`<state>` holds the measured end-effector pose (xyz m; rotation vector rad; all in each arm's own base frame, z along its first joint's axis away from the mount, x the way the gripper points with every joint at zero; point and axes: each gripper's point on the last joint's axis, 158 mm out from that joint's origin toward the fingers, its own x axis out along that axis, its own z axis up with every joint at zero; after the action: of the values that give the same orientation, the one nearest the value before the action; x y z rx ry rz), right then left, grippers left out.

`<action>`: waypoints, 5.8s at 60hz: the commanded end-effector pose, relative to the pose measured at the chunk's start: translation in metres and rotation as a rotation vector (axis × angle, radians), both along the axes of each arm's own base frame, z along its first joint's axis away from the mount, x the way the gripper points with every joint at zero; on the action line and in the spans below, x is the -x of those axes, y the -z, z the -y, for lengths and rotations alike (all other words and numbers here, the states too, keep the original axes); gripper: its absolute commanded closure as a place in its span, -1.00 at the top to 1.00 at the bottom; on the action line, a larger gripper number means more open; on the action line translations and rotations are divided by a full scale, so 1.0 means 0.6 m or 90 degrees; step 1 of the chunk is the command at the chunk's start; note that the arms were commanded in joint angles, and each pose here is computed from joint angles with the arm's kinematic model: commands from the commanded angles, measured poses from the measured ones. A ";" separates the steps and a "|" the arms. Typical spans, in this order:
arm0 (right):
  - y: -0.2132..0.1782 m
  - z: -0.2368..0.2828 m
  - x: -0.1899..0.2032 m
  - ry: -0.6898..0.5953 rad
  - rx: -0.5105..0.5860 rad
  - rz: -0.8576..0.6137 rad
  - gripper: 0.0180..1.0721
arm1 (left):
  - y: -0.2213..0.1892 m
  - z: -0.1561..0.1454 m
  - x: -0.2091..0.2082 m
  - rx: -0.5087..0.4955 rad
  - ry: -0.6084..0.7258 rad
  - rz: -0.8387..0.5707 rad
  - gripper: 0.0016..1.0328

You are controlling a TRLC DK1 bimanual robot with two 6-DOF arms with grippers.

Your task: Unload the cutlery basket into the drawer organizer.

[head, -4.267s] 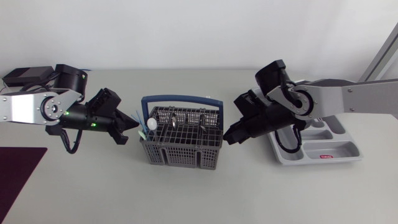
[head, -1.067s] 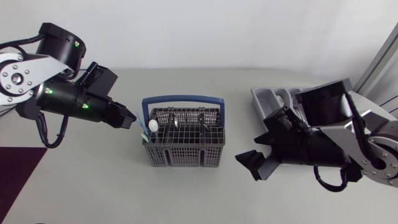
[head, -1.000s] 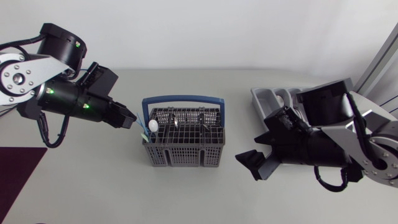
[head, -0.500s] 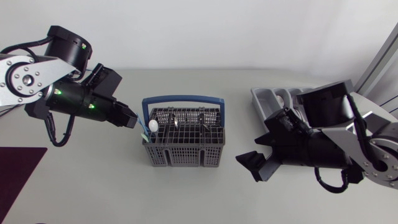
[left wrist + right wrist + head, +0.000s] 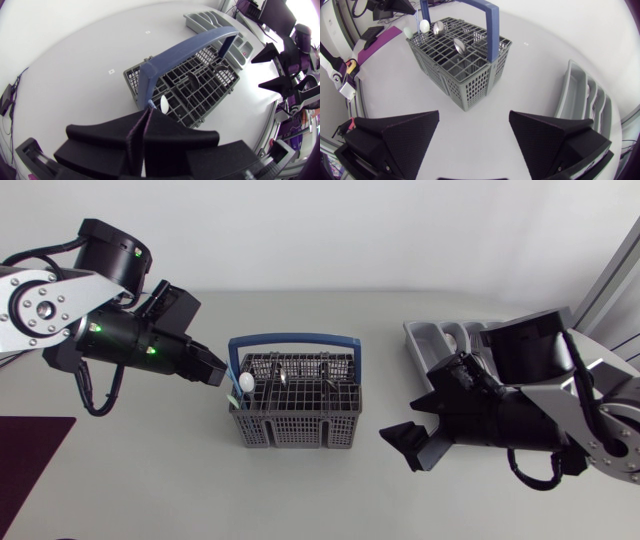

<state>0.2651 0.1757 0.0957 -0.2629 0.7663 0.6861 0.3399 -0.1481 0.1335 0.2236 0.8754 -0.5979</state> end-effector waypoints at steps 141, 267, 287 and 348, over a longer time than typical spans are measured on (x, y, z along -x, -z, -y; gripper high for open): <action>-0.114 -0.137 0.064 -0.276 -0.017 0.151 0.27 | -0.170 0.272 0.166 0.225 0.321 -0.059 -0.74; 0.037 0.234 -0.213 0.255 0.058 -0.081 -0.89 | -0.038 -0.034 0.044 -0.008 0.139 -0.005 0.72; 0.125 0.280 -0.295 0.372 0.102 -0.150 -0.85 | -0.012 -0.041 0.041 -0.022 0.170 0.014 0.72; 0.015 0.117 -0.164 0.208 0.083 -0.054 0.88 | -0.013 -0.012 -0.014 0.040 0.124 -0.018 0.48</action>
<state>0.3821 0.0891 0.0846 -0.2030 0.9111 0.2897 0.3398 -0.1390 0.1338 0.2828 0.8718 -0.8262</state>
